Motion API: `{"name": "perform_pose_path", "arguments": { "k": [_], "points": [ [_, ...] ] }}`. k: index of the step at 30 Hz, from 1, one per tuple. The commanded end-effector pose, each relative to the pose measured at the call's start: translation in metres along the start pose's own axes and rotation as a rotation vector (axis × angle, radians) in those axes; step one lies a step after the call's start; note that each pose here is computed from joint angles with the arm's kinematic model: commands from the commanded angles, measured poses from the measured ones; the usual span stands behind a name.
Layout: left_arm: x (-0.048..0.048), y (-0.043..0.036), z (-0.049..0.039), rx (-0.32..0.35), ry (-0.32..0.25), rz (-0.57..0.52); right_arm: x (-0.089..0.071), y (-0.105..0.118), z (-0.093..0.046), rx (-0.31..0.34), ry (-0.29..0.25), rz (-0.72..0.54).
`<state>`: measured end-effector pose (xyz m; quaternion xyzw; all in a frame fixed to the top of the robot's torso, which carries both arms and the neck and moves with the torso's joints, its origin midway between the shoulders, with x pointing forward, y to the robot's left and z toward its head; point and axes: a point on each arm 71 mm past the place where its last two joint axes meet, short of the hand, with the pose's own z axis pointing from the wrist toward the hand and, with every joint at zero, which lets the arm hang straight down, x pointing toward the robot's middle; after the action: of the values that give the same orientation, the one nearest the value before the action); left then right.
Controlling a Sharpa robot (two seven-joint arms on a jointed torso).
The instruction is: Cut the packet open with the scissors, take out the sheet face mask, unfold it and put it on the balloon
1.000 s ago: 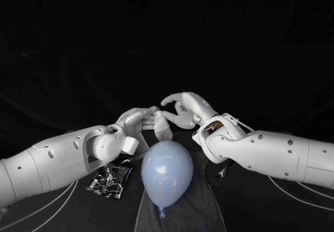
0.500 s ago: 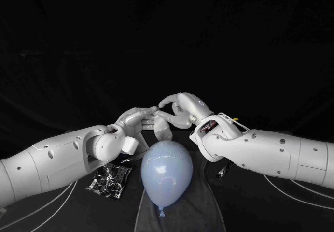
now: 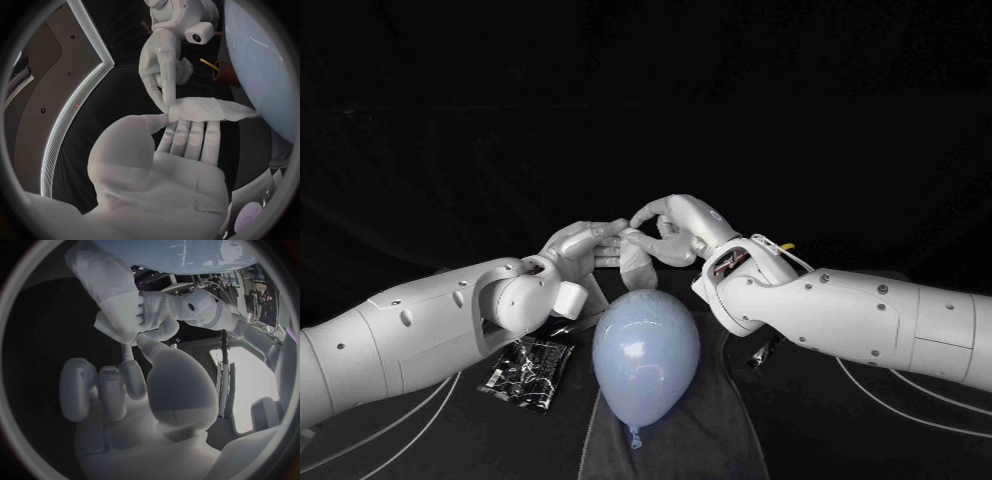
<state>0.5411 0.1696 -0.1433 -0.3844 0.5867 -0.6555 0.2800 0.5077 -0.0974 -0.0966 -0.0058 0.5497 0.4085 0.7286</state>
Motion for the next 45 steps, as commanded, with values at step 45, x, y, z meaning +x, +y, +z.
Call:
{"name": "perform_pose_path", "arguments": {
  "k": [45],
  "points": [
    [0.003,-0.0016,0.0008,0.013,0.023,0.01,0.0001,0.0002,0.0009,0.005,-0.025,0.021]
  ]
}}
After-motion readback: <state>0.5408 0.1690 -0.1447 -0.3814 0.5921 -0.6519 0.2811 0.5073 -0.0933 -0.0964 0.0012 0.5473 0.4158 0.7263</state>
